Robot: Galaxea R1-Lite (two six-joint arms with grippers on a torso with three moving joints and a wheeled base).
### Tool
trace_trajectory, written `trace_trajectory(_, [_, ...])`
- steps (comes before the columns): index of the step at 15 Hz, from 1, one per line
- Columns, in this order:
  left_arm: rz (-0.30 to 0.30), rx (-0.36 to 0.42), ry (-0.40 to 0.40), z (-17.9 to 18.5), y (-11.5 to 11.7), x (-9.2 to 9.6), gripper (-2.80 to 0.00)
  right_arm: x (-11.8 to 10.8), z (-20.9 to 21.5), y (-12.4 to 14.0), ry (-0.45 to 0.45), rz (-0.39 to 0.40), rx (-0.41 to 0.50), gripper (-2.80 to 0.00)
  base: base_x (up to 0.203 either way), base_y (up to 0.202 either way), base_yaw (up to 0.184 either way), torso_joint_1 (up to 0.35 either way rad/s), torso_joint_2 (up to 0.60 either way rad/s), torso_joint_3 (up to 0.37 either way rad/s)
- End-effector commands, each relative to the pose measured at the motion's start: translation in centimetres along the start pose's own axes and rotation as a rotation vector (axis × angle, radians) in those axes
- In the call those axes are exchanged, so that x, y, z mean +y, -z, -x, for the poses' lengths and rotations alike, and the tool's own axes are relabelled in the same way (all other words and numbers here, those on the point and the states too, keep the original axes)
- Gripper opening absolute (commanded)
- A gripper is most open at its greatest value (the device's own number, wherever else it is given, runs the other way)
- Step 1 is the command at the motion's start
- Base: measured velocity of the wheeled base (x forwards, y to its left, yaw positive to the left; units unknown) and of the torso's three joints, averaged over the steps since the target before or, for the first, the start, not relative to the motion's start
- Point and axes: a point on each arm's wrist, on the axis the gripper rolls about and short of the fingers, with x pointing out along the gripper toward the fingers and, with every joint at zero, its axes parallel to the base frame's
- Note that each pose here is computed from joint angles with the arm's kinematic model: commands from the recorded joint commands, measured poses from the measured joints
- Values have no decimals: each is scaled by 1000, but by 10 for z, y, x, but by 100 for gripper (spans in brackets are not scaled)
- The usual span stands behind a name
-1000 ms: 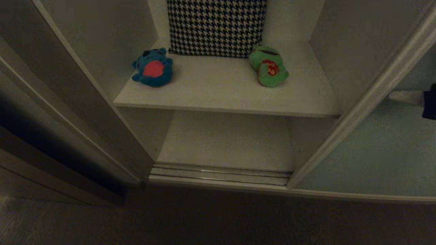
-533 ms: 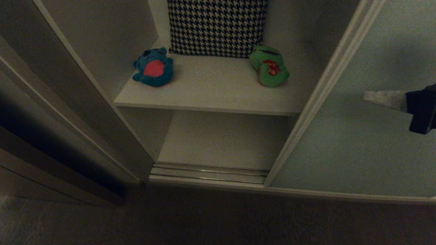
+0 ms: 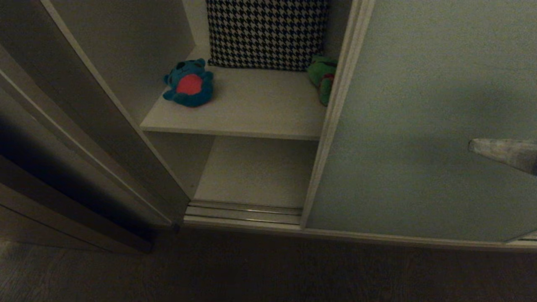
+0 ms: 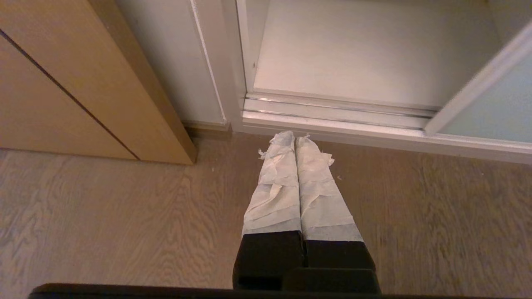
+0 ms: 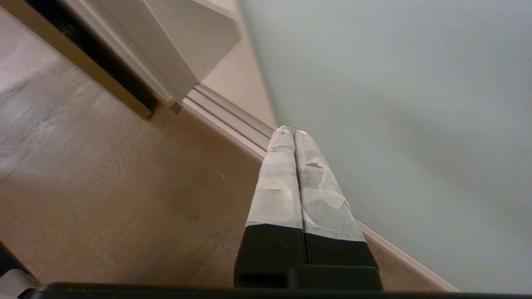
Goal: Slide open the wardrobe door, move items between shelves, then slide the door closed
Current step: Close the door
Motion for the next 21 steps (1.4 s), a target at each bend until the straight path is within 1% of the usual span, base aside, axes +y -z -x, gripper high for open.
trace_trajectory(1, [1, 1, 0, 0, 0, 0, -280, 1, 12, 3, 24, 0, -14, -280, 0, 0, 0, 0, 0, 0])
trace_trajectory(3, [1, 1, 0, 0, 0, 0, -280, -5, 21, 10, 119, -7, -7, -280, 0, 0, 0, 0, 0, 0])
trace_trajectory(5, [1, 1, 0, 0, 0, 0, -280, -8, 33, 14, 193, -23, 17, -280, 0, 0, 0, 0, 0, 0])
trace_trajectory(8, [1, 1, 0, 0, 0, 0, -280, -16, 57, 26, 391, -68, 100, -280, 0, 0, 0, 0, 0, 0])
trace_trajectory(12, [1, 1, 0, 0, 0, 0, -280, -28, 82, 45, 729, -165, 174, -280, 0, 0, 0, 0, 0, 0])
trace_trajectory(15, [1, 1, -1, 0, 0, 0, -280, -40, 99, 59, 1041, -257, 208, -280, 0, 0, 0, 0, 0, 0])
trace_trajectory(18, [1, 1, -1, 0, 0, 0, -280, -58, 122, 68, 1357, -377, 227, -280, 0, 0, 0, 0, 0, 0])
trace_trajectory(19, [1, 1, 0, 0, 0, 0, -280, -69, 131, 65, 1448, -424, 214, -280, 0, 0, 0, 0, 0, 0])
trace_trajectory(20, [1, 1, 0, 0, 0, 0, -280, -83, 141, 57, 1517, -473, 180, -280, 0, 0, 0, 0, 0, 0])
trace_trajectory(21, [1, 1, 0, 0, 0, 0, -280, -95, 150, 40, 1572, -496, 111, -280, 0, 0, 0, 0, 0, 0])
